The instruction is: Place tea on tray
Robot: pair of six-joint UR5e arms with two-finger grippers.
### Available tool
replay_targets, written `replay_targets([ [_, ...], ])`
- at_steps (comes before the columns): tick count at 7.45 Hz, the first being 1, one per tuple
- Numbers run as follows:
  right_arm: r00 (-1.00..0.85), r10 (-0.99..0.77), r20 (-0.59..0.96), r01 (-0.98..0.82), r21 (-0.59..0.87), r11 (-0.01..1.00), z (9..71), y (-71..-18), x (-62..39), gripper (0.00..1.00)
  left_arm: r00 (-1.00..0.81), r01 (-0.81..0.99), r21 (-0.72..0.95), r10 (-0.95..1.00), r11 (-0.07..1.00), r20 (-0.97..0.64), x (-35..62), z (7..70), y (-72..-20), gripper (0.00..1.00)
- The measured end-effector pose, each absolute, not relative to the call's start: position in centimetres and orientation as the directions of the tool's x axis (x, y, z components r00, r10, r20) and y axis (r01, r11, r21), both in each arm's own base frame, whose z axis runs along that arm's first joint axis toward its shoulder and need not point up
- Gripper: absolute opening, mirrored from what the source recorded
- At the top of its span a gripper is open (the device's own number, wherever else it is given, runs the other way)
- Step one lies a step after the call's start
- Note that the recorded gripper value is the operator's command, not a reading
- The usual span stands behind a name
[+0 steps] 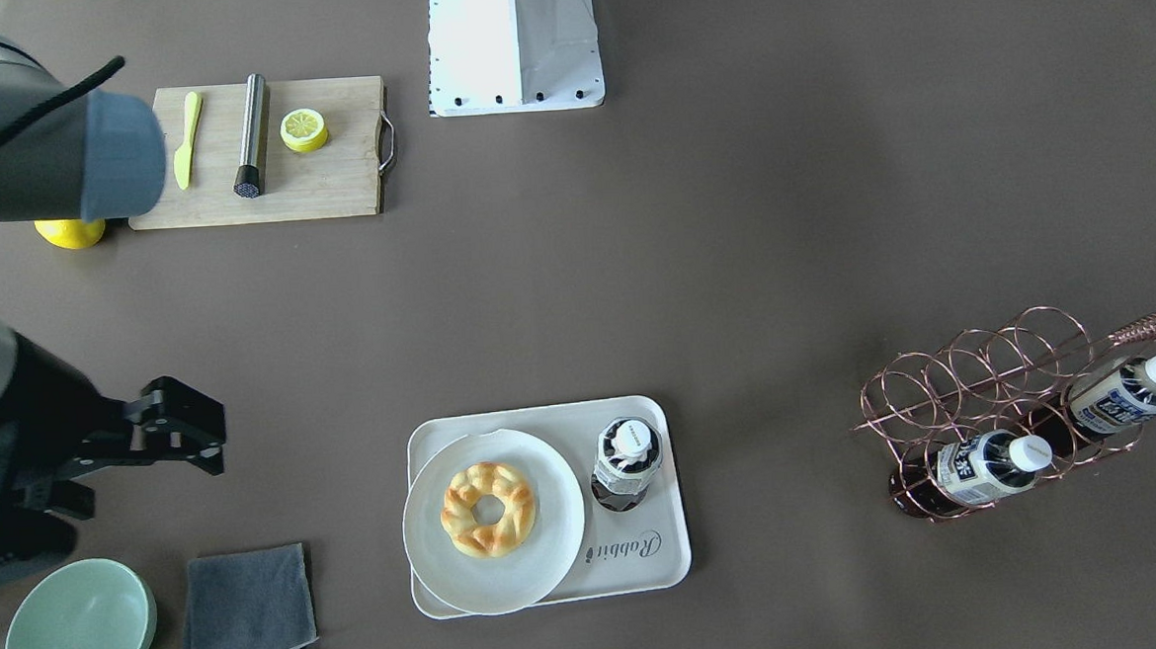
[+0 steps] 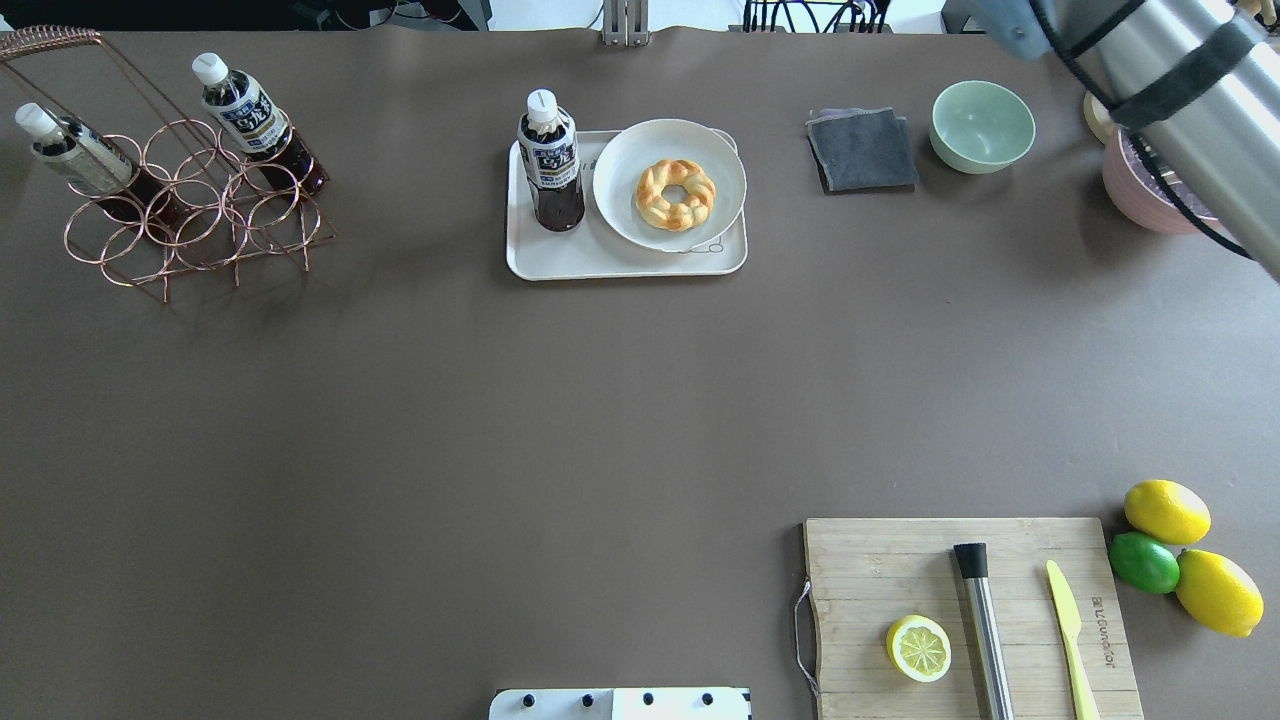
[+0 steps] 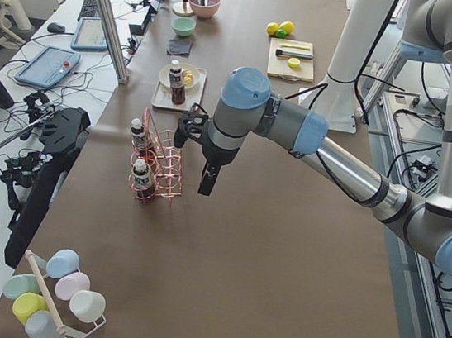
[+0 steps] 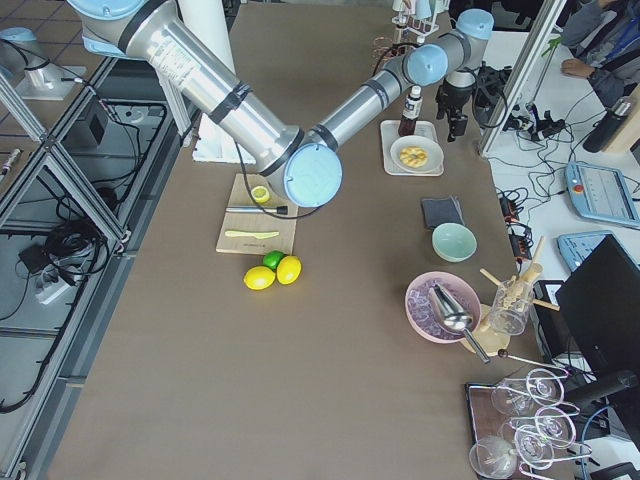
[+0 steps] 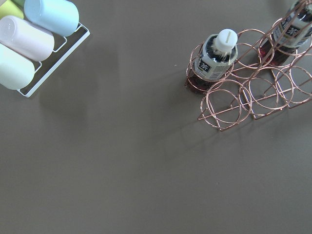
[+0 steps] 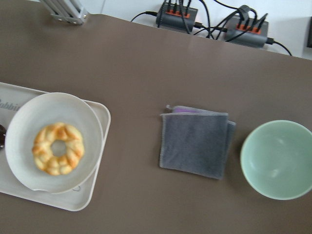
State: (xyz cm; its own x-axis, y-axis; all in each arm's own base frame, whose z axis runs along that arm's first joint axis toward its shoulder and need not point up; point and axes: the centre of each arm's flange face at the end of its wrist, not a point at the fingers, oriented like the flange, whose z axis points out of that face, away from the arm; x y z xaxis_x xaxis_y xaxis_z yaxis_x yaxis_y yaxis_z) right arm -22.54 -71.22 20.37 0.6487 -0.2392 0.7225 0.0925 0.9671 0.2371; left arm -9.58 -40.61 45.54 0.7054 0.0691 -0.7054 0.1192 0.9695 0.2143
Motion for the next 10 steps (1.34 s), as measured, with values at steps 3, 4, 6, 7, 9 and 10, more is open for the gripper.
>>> replay_targets([
  [3,0.674,-0.233,0.701,0.099,0.226,0.969,39.1,-65.1,-6.1,1.0,0.719,0.116,0.202,0.058,0.973,-0.693,-9.7,46.3,-42.3,0.97],
  [4,0.687,-0.211,0.696,0.091,0.205,0.974,44.2,-61.6,-2.0,1.0,0.723,0.111,0.2,0.06,0.973,-0.689,-9.6,46.5,-43.3,0.97],
  [6,0.701,-0.18,0.69,0.094,0.161,0.983,52.5,-55.0,3.7,1.0,0.736,0.093,0.203,0.07,0.975,-0.673,-8.8,46.4,-44.8,0.97],
  [7,0.706,-0.15,0.692,0.078,0.134,0.988,55.2,-52.7,6.4,1.0,0.738,0.082,0.2,0.075,0.976,-0.67,-8.2,46.4,-45.2,0.97],
  [9,0.713,-0.083,0.696,0.03,0.088,0.996,57.2,-50.4,9.9,1.0,0.738,0.072,0.182,0.07,0.981,-0.671,-7.7,47.2,-44.8,0.97],
  [10,0.716,-0.066,0.695,0.013,0.082,0.997,57.3,-50.1,10.8,1.0,0.738,0.071,0.173,0.065,0.982,-0.672,-7.7,47.8,-44.4,0.97],
])
